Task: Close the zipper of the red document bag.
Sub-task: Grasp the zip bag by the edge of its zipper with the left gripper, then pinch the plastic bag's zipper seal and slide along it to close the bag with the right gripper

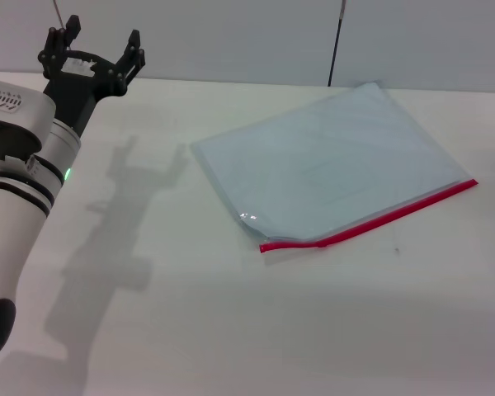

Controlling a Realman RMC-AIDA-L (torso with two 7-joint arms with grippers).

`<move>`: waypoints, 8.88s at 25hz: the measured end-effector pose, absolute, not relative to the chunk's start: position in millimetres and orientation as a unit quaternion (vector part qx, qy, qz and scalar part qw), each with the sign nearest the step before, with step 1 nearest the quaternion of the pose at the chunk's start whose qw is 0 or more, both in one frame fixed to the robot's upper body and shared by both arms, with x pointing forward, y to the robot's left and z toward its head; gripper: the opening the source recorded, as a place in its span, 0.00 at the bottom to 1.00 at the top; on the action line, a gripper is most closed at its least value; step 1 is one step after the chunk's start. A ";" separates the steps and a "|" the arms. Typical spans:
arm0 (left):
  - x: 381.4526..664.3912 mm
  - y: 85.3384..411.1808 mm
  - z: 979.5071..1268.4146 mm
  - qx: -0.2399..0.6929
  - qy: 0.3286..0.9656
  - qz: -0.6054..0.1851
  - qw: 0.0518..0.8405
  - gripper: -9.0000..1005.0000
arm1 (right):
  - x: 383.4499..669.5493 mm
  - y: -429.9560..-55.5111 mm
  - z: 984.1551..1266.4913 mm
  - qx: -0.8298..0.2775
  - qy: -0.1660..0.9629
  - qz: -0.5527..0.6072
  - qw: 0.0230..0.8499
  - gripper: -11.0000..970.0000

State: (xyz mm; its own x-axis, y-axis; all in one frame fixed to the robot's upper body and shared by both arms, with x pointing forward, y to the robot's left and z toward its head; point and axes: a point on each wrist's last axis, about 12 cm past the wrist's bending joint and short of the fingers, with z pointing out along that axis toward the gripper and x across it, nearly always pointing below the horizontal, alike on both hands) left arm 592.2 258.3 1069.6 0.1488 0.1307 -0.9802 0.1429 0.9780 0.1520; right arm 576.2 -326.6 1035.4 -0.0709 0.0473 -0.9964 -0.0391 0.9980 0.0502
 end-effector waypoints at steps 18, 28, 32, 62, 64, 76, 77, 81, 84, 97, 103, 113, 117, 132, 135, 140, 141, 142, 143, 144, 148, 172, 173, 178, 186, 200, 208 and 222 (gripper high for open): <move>593.3 257.7 1071.4 0.107 0.649 -0.003 0.753 0.89 | 575.5 -327.4 1036.5 0.001 0.727 0.031 0.685 0.55; 592.6 258.3 1071.2 0.104 0.648 -0.004 0.754 0.89 | 575.1 -327.0 1035.8 0.002 0.729 0.031 0.684 0.55; 592.8 258.1 1071.0 0.104 0.650 -0.004 0.753 0.89 | 575.8 -326.7 1035.7 0.002 0.730 0.031 0.683 0.55; 589.9 144.5 1132.9 0.459 0.767 -0.020 0.448 0.89 | 572.6 -334.3 1032.9 0.006 0.737 0.022 0.676 0.55; 587.4 136.3 1139.0 0.488 0.765 -0.019 0.419 0.89 | 574.1 -333.5 1033.2 0.006 0.738 0.022 0.675 0.55; 574.7 118.1 1149.5 0.572 0.759 -0.023 0.311 0.89 | 577.2 -331.7 1033.7 0.005 0.741 0.022 0.672 0.55; 573.8 117.8 1149.5 0.576 0.759 -0.022 0.302 0.89 | 577.2 -331.7 1033.7 0.005 0.741 0.022 0.672 0.55; 571.7 116.7 1149.1 0.592 0.758 -0.016 0.272 0.89 | 577.4 -331.5 1033.9 0.005 0.740 0.023 0.672 0.55; 571.8 118.0 1144.2 0.599 0.760 -0.012 0.252 0.89 | 578.9 -330.5 1034.9 0.004 0.739 0.024 0.673 0.55; 572.5 111.9 1130.0 0.617 0.744 0.008 0.255 0.89 | 580.8 -329.1 1036.3 0.002 0.738 0.025 0.674 0.55; 576.0 110.8 1123.8 0.616 0.740 0.012 0.270 0.89 | 582.9 -327.5 1037.9 0.000 0.736 0.026 0.676 0.55; 579.9 109.6 1111.0 0.618 0.739 0.020 0.268 0.89 | 584.5 -326.4 1039.0 -0.001 0.736 0.027 0.677 0.55; 581.5 110.4 1109.4 0.614 0.739 0.020 0.278 0.88 | 584.6 -326.1 1038.9 -0.001 0.736 0.028 0.677 0.55; 585.7 112.4 1102.3 0.596 0.745 0.020 0.299 0.86 | 583.8 -326.1 1038.1 0.000 0.736 0.028 0.676 0.55; 586.6 112.6 1102.5 0.595 0.744 0.021 0.303 0.85 | 584.3 -325.5 1038.4 0.000 0.736 0.028 0.676 0.55; 588.2 115.1 1098.0 0.588 0.749 0.021 0.305 0.68 | 584.3 -325.4 1038.3 0.000 0.736 0.029 0.676 0.55; 588.5 115.8 1097.1 0.587 0.750 0.021 0.305 0.68 | 584.3 -325.4 1038.3 0.000 0.736 0.029 0.676 0.55; 588.9 116.5 1096.1 0.585 0.752 0.020 0.305 0.68 | 584.3 -325.4 1038.3 0.000 0.736 0.029 0.676 0.55; 589.2 116.7 1095.8 0.584 0.752 0.020 0.305 0.67 | 584.3 -325.4 1038.3 0.000 0.736 0.029 0.676 0.55; 589.8 116.8 1095.4 0.581 0.754 0.020 0.306 0.67 | 584.3 -325.4 1038.3 0.000 0.736 0.029 0.676 0.55; 591.7 115.8 1096.4 0.575 0.755 0.018 0.315 0.65 | 584.3 -325.4 1038.3 0.000 0.736 0.029 0.676 0.55; 592.2 108.9 1091.9 0.561 0.747 0.013 0.357 0.19 | 584.3 -324.9 1038.1 0.000 0.737 0.030 0.676 0.55; 592.5 109.1 1092.3 0.555 0.749 0.011 0.361 0.19 | 584.2 -324.8 1038.0 0.000 0.737 0.030 0.675 0.55; 591.2 113.1 1095.5 0.524 0.755 -0.002 0.394 0.17 | 584.0 -324.3 1037.8 0.004 0.737 0.034 0.675 0.55; 581.7 120.8 1116.2 0.495 0.733 0.000 0.466 0.11 | 588.6 -320.5 1042.8 -0.002 0.731 0.054 0.680 0.55; 580.8 132.3 1126.5 0.464 0.723 0.003 0.511 0.07 | 599.0 -310.1 1090.6 -0.170 0.697 0.217 0.662 0.54; 581.8 132.4 1127.1 0.466 0.722 0.005 0.512 0.07 | 600.8 -297.7 1112.9 -0.289 0.678 0.246 0.630 0.54; 581.5 129.0 1128.8 0.478 0.714 0.011 0.512 0.07 | 623.6 -252.5 1137.0 -0.406 0.654 0.244 0.590 0.54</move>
State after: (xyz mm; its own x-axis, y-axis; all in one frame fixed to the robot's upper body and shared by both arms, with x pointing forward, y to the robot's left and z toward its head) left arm 581.5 129.0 1128.8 -0.0198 0.6937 -0.7200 0.6707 0.5433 0.5050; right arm 623.6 -252.5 1137.0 0.0258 -0.2416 -0.9700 -0.8189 0.5515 -0.1591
